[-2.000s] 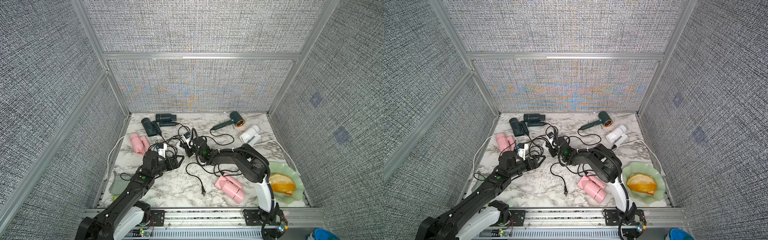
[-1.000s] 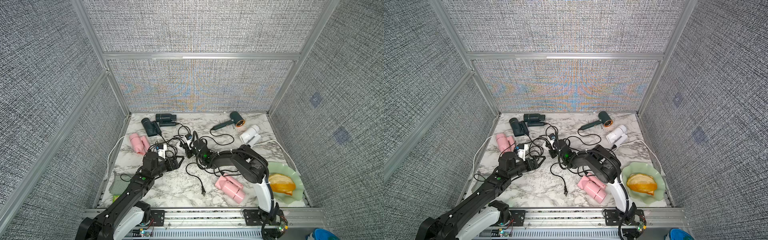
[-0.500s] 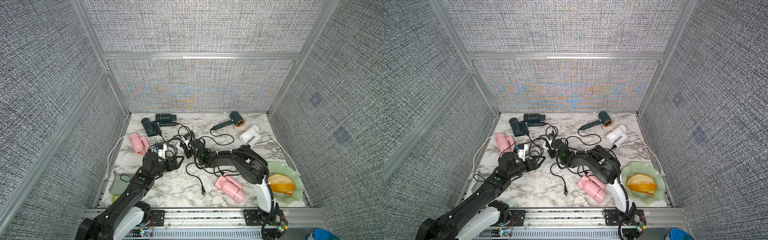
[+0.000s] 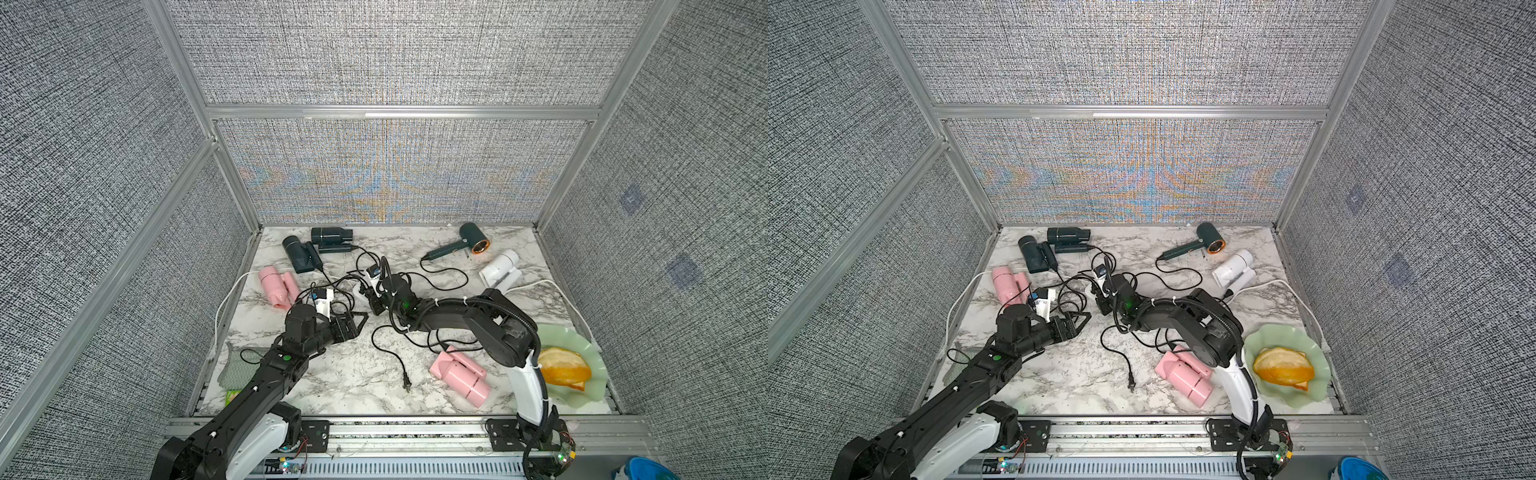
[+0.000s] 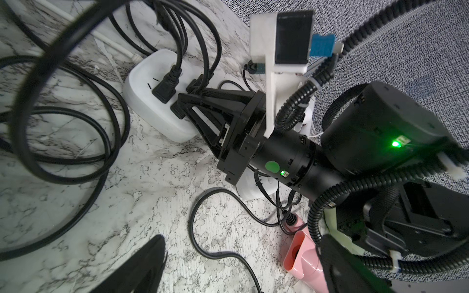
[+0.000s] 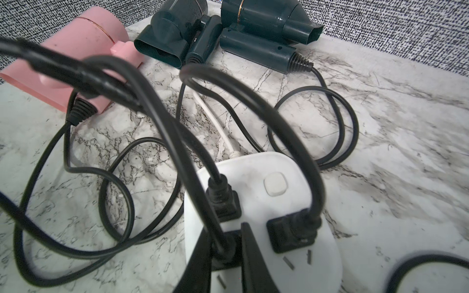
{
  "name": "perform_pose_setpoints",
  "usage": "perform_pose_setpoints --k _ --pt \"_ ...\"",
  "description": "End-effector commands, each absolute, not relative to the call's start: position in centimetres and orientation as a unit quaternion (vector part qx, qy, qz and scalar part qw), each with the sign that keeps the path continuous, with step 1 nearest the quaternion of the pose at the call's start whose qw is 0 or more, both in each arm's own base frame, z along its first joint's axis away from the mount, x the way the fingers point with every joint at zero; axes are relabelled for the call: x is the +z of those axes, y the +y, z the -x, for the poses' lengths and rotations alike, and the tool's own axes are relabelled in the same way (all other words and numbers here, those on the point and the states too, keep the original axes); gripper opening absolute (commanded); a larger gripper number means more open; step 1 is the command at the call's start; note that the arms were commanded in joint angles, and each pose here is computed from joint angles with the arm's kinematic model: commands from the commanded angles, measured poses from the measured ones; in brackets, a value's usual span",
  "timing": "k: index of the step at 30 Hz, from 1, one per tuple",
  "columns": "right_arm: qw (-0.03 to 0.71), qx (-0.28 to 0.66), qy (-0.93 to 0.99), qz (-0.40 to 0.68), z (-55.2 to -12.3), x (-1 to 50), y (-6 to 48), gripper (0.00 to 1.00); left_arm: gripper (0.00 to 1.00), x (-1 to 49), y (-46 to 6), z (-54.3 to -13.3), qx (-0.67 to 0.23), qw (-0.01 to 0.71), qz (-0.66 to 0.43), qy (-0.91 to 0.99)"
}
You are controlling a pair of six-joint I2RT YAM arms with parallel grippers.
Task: Charge the blow dryers
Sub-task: Insert the plug into the socket.
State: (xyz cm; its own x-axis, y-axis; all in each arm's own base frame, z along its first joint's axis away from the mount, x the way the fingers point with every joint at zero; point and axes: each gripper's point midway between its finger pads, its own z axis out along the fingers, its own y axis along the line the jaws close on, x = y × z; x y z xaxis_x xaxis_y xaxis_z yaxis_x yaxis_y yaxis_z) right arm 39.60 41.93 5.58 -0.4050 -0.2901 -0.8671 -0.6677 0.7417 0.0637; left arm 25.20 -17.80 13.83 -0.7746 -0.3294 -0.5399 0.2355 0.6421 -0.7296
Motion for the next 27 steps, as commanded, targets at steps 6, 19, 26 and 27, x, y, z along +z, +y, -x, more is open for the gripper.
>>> perform_pose_setpoints --k 6,19,26,27 --pt "0.281 0.123 0.89 0.338 -34.7 -3.4 37.1 0.09 0.96 14.2 -17.9 -25.3 -0.425 0.34 0.023 0.839" --pt "0.281 0.182 0.886 0.32 -34.2 -1.4 38.5 0.1 0.96 14.5 -18.0 -26.0 -0.417 0.345 0.017 0.841" --pt "0.295 0.144 0.893 0.307 -35.1 -1.7 37.5 0.09 0.96 15.4 -18.1 -26.6 -0.421 0.363 0.011 0.832" --pt "0.299 0.132 0.895 0.304 -35.3 -1.7 37.2 0.09 0.96 15.5 -18.1 -26.7 -0.421 0.365 0.012 0.831"
